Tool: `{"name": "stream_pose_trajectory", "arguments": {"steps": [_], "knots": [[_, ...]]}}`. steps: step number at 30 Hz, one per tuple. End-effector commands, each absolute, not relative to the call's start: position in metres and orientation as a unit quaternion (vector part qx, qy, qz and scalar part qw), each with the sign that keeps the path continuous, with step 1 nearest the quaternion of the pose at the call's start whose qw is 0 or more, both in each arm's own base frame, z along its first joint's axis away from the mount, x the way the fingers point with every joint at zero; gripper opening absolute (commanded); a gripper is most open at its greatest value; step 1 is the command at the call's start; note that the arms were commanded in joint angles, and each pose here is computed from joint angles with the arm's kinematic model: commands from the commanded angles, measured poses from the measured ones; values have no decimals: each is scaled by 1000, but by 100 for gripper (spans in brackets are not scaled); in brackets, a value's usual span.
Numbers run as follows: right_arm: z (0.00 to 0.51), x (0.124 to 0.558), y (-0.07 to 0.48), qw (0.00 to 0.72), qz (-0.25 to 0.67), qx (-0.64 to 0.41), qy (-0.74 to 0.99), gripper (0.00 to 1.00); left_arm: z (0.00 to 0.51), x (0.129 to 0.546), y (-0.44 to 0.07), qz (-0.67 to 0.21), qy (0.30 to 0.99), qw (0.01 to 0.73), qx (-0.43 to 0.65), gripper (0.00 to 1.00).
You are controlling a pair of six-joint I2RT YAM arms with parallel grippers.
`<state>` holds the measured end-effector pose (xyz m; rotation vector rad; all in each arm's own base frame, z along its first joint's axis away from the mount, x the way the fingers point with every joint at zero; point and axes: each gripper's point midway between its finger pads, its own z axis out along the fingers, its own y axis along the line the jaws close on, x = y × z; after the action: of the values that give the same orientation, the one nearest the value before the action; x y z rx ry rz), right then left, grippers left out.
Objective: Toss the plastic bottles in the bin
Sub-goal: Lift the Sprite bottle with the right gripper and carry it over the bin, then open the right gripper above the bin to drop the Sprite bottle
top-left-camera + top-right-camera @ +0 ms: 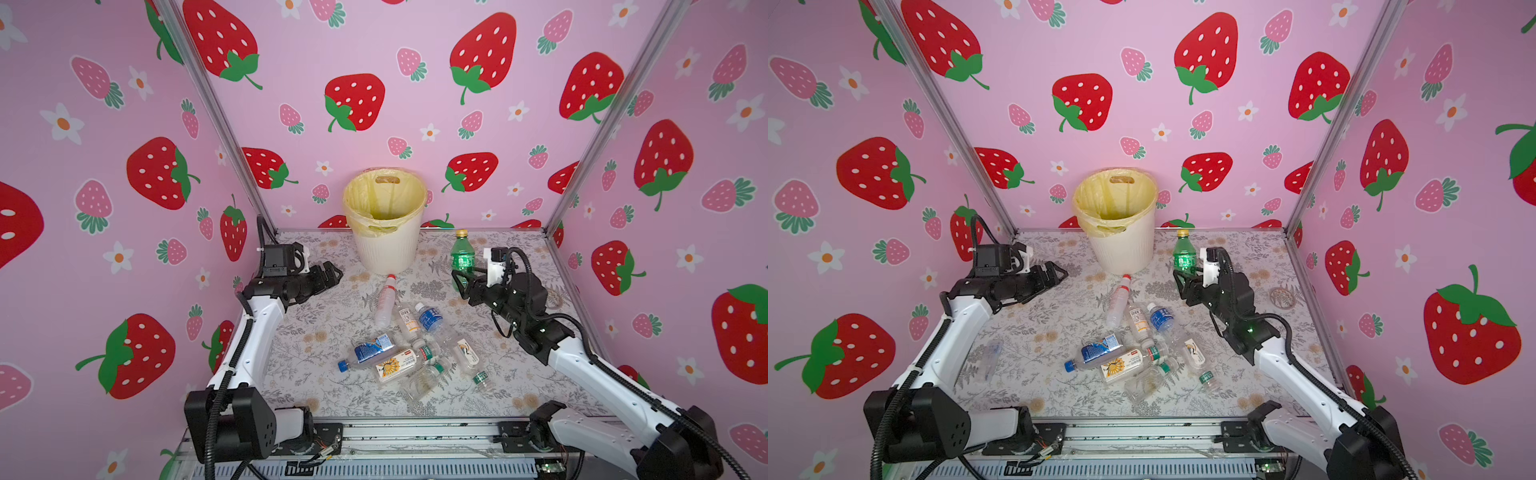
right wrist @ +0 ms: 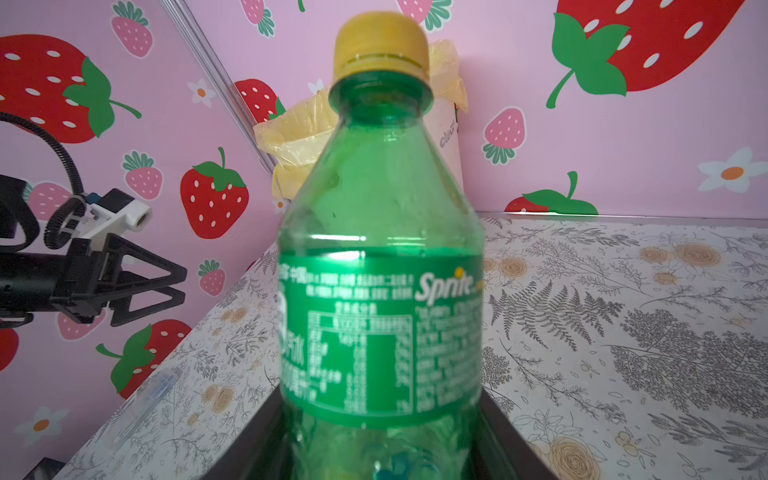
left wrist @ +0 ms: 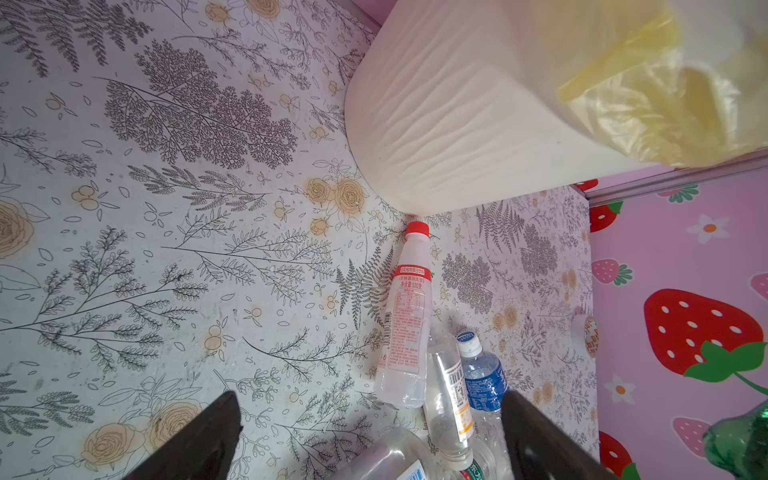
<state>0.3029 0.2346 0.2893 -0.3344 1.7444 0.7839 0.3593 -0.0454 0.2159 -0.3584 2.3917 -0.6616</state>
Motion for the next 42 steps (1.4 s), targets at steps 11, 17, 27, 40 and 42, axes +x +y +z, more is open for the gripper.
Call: {"name": "stream_pose_trajectory", "arguments": {"steps": [11,17,27,40,42], "knots": [[311,305,241,596,332,-157,714,56,219,360,-46,-259,903,315,-134,99],[345,330,259,617,313,-178,700,56,220,361,-48,-269,901,313,-134,99],[427,478,371,597,319,-186,712,58,222,361,-42,-269,897,320,-143,99],[441,477,364,616,348,-139,693,99,224,363,-37,-284,890,323,-153,99],[446,468,357,617,338,-147,695,99,224,363,-37,-284,890,323,-153,99]]}}
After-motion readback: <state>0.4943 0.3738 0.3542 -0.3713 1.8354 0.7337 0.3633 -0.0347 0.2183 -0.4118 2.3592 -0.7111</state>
